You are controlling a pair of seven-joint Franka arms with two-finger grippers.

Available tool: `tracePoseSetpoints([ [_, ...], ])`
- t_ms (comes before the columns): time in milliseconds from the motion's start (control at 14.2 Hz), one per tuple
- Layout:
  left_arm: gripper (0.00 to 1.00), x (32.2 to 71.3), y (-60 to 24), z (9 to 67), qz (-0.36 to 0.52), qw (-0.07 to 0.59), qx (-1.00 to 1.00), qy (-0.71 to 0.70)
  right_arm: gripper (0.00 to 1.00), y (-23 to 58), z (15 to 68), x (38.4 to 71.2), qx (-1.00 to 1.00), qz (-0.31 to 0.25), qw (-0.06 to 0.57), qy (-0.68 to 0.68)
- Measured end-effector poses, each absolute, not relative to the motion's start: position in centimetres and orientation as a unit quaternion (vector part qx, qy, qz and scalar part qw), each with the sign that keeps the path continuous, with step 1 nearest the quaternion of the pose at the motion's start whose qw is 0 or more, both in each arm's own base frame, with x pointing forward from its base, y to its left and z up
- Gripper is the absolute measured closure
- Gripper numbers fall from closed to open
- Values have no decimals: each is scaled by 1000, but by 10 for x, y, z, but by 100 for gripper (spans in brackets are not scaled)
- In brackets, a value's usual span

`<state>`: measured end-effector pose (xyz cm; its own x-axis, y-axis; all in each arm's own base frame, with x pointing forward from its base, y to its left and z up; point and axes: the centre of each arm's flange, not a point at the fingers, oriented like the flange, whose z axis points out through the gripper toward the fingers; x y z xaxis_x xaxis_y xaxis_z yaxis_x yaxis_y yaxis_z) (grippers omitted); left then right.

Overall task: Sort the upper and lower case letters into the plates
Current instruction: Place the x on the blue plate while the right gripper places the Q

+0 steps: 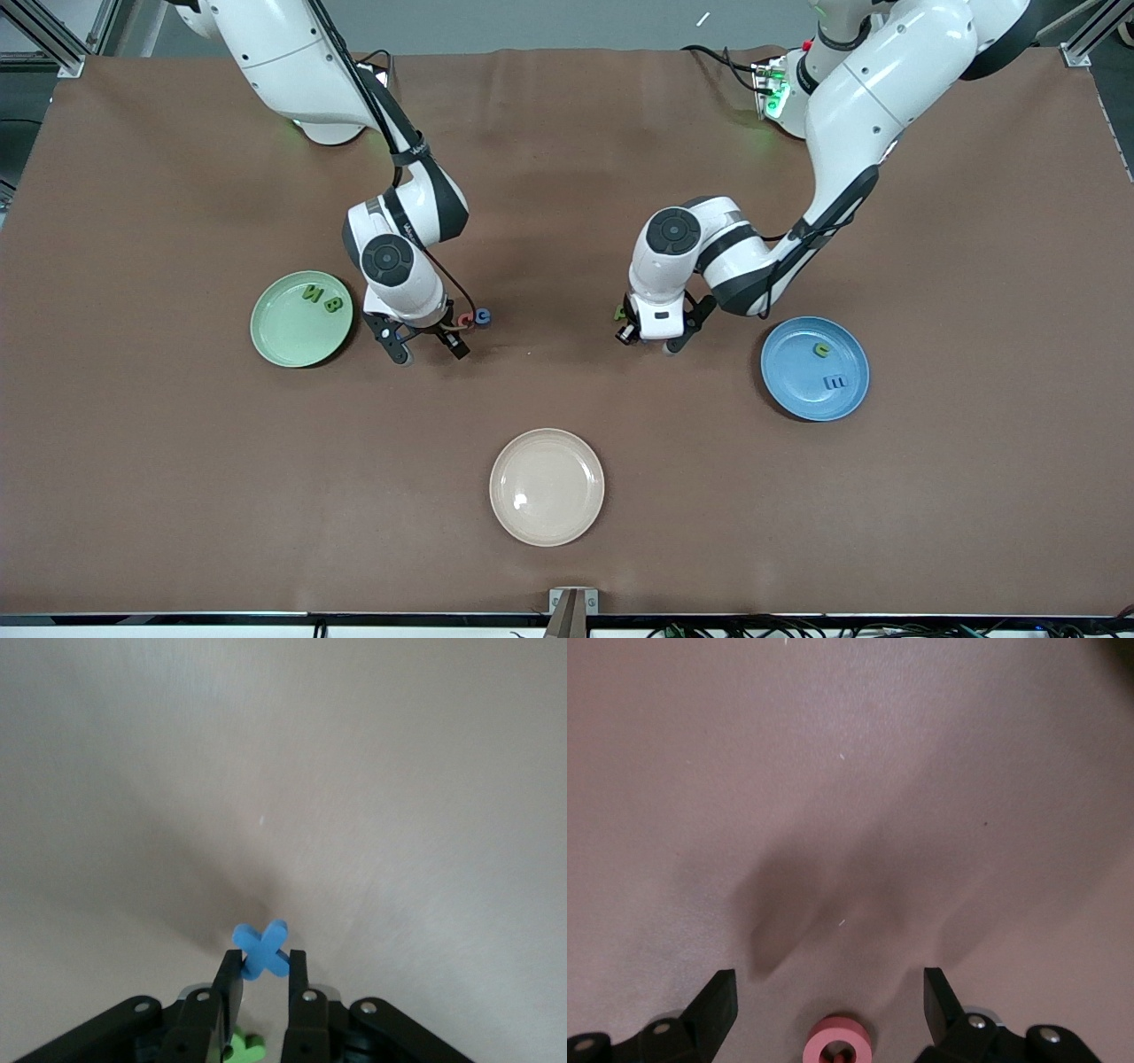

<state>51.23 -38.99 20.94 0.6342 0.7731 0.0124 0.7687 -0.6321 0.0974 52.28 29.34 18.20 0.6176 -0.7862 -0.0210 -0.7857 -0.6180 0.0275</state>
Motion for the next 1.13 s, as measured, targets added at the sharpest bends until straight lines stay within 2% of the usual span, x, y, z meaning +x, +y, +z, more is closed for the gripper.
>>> tracePoseSetpoints([
  [141, 75, 526, -373, 224, 39, 40, 898, 437, 19, 298, 181, 520, 901, -16, 8, -433],
  [212, 75, 532, -361, 228, 42, 32, 898, 436, 19, 301, 181, 518, 902, -16, 9, -431],
  [282, 75, 538, -347, 231, 44, 20, 902, 430, 26, 304, 181, 516, 903, -16, 9, -429],
  [353, 75, 544, -332, 234, 44, 11, 905, 423, 30, 307, 180, 515, 904, -17, 10, -427],
  [635, 75, 561, -253, 248, 17, 5, 917, 398, 32, 317, 177, 507, 904, -18, 13, -427],
  [776, 75, 568, -211, 253, 4, -1, 927, 376, 37, 322, 176, 503, 903, -19, 14, -429],
  [847, 75, 569, -192, 253, -2, -3, 931, 366, 43, 324, 177, 503, 903, -18, 14, -429],
  [917, 75, 569, -175, 250, -7, -5, 934, 356, 43, 325, 177, 502, 903, -18, 14, -429],
  [988, 75, 568, -161, 246, -13, -9, 938, 347, 49, 325, 178, 503, 903, -17, 12, -429],
  [1058, 75, 565, -150, 240, -19, -12, 941, 337, 59, 326, 179, 504, 903, -16, 11, -429],
  [1129, 75, 563, -144, 237, -22, -15, 945, 327, 64, 326, 179, 504, 903, -16, 11, -430],
])
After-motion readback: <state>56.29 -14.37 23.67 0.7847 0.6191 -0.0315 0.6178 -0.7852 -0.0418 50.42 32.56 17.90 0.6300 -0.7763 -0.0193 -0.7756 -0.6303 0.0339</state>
